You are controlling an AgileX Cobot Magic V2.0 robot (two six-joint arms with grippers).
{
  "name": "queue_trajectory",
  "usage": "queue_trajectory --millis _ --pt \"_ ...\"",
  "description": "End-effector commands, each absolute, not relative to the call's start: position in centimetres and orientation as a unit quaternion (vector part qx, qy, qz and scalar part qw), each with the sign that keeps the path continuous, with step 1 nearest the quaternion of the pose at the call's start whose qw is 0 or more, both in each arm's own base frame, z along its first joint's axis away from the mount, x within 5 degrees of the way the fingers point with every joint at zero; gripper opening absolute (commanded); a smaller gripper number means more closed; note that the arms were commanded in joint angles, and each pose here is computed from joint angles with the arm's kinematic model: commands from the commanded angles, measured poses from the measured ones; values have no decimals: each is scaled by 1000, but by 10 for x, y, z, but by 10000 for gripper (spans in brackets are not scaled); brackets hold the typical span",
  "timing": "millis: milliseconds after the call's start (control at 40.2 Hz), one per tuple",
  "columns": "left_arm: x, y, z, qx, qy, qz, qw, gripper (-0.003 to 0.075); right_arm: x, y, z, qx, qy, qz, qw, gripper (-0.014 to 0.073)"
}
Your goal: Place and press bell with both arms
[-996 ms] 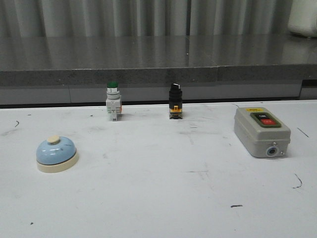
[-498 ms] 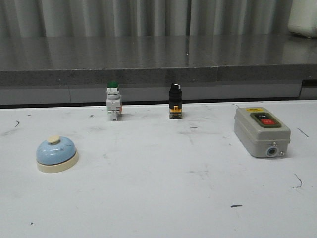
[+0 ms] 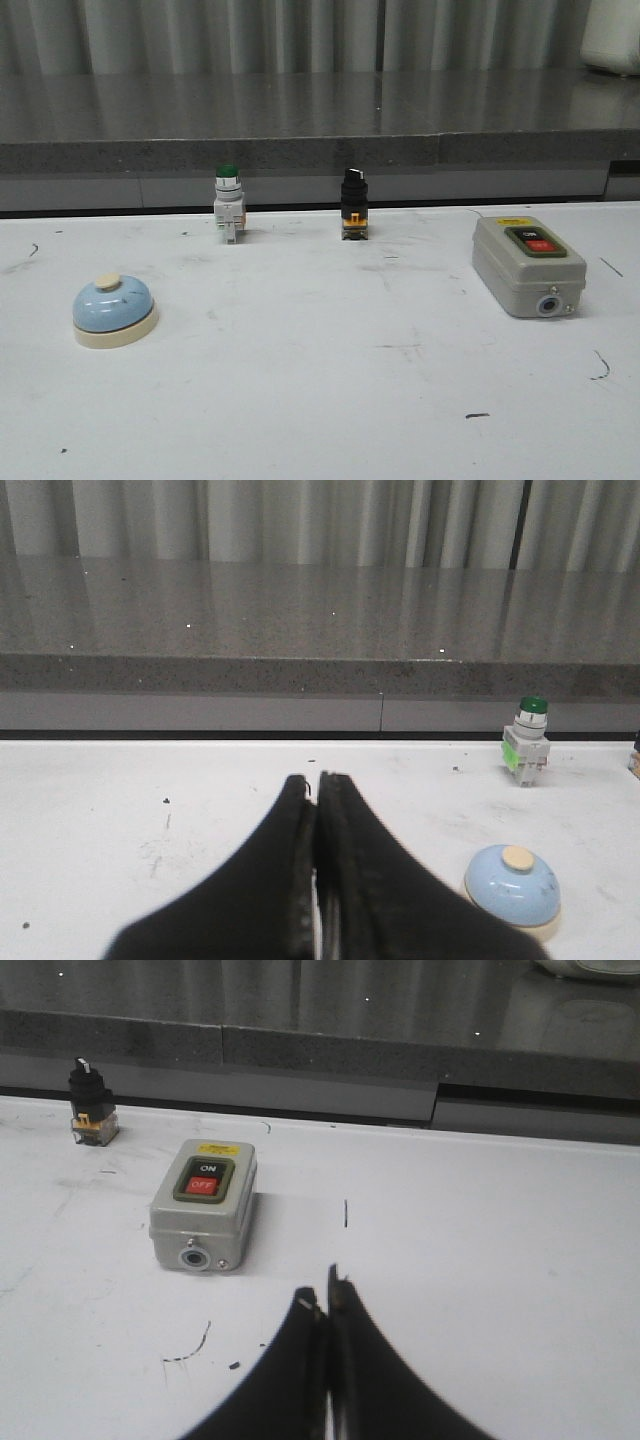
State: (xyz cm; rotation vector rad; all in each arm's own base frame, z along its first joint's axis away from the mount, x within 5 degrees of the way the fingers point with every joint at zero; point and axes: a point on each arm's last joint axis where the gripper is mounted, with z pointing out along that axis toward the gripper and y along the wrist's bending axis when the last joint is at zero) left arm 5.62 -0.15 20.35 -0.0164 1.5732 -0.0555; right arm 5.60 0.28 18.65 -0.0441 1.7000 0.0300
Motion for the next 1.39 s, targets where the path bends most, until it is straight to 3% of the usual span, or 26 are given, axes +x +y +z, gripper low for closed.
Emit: queue_trajectory --millis 0,149,274,448,598,772,847,897,996,1071,1270,1370 --pt "55 -1 213 -14 645 -28 763 -20 55 2 202 -20 694 5 719 -71" --pt "46 2 243 -36 537 -44 842 -20 51 2 227 -16 640 8 768 -71" --pt "39 2 277 -47 522 -60 849 -20 42 1 265 -15 610 8 793 -69" --pt "50 -1 314 -21 618 -44 785 -20 46 2 311 -17 659 10 752 -69" --pt "80 -3 325 -19 712 -45 700 -20 66 3 328 -16 708 16 706 -69" --pt "96 -4 327 -19 742 -44 669 -14 72 3 331 -16 713 16 701 -69" --pt "98 -4 326 -20 744 -44 666 55 72 3 332 -16 711 16 703 -69" --pt "98 -4 326 -20 744 -44 666 165 72 3 332 -16 710 16 704 -69" --pt "99 -4 325 -20 746 -44 664 516 72 3 333 -15 708 16 706 -69" --pt "100 -4 324 -20 745 -44 665 699 72 3 333 -15 707 16 707 -69" --pt "111 -5 323 -37 752 -63 655 592 72 3 333 -15 707 16 707 -69" --pt "130 -7 320 -32 776 -67 626 575 72 3 333 -15 707 16 707 -69"
